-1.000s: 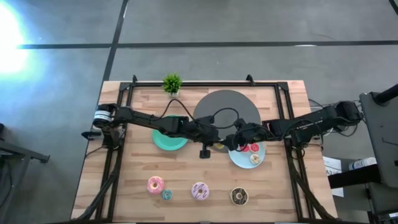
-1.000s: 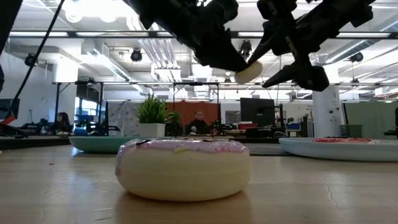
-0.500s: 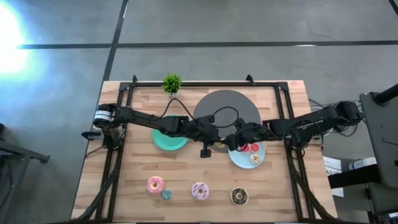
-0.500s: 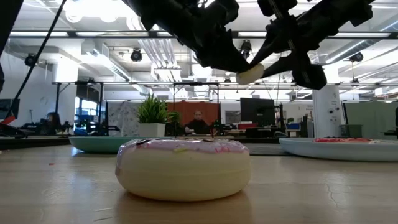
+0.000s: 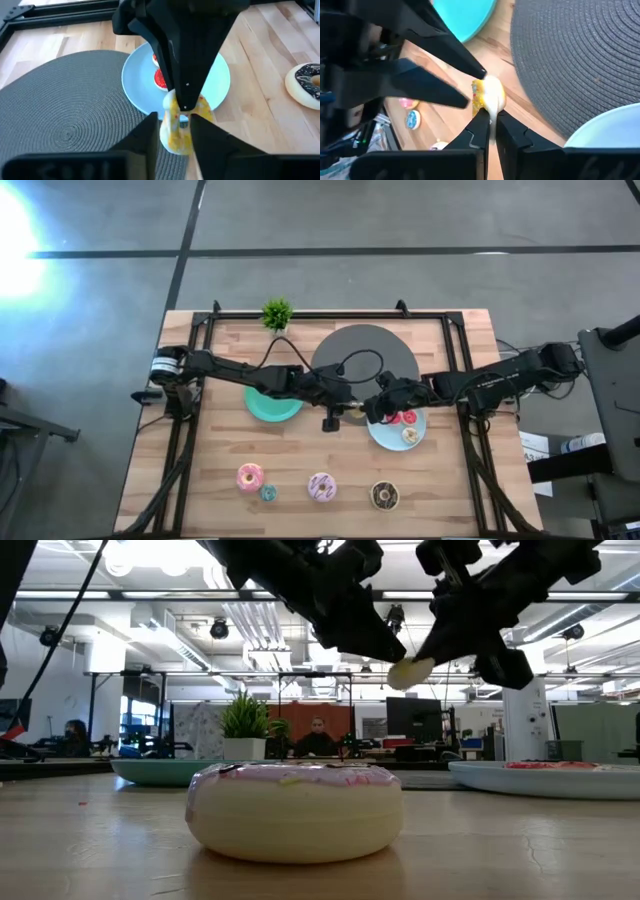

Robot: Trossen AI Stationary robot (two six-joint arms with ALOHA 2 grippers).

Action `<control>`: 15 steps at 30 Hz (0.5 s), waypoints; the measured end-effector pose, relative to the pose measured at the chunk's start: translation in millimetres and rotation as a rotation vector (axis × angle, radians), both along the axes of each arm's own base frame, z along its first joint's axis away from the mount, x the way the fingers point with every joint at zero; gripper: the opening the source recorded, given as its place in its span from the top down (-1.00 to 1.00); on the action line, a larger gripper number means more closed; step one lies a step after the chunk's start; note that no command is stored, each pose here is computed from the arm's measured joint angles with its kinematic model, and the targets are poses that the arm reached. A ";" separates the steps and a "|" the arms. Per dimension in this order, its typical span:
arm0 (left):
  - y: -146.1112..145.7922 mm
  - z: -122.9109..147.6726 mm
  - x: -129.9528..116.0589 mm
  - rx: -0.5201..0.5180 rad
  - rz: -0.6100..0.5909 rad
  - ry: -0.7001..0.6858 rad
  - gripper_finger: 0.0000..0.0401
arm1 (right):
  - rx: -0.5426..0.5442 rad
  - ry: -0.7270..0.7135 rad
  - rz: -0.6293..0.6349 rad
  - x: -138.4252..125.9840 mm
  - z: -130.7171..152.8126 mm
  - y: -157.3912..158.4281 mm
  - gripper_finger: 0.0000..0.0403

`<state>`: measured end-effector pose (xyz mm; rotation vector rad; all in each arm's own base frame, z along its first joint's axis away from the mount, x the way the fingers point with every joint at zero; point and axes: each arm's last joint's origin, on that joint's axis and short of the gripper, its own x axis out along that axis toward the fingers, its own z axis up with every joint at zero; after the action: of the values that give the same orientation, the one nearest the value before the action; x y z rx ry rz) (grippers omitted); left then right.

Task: Pick & Place donuts
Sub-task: Put the small yellow donut on the blue plate

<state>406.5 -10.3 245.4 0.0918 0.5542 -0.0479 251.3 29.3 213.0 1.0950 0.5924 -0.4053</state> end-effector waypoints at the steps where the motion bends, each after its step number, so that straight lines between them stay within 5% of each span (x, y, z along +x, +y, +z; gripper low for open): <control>1: 0.1 -0.1 -0.1 0.000 0.006 0.001 0.48 | 0.001 0.015 -0.002 -0.9 -1.1 -0.1 0.93; 7: 3.5 -3.1 -9.0 0.047 0.079 0.103 0.19 | 0.037 0.230 0.018 -16.0 -14.7 0.3 0.93; 15: 3.4 -10.2 -18.9 0.034 0.092 0.230 0.14 | 0.049 0.392 0.094 -29.0 -22.9 2.2 0.94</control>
<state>387.6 -6.9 235.2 0.0948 0.7883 0.0416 222.2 31.5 190.0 1.0358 1.0006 -0.5308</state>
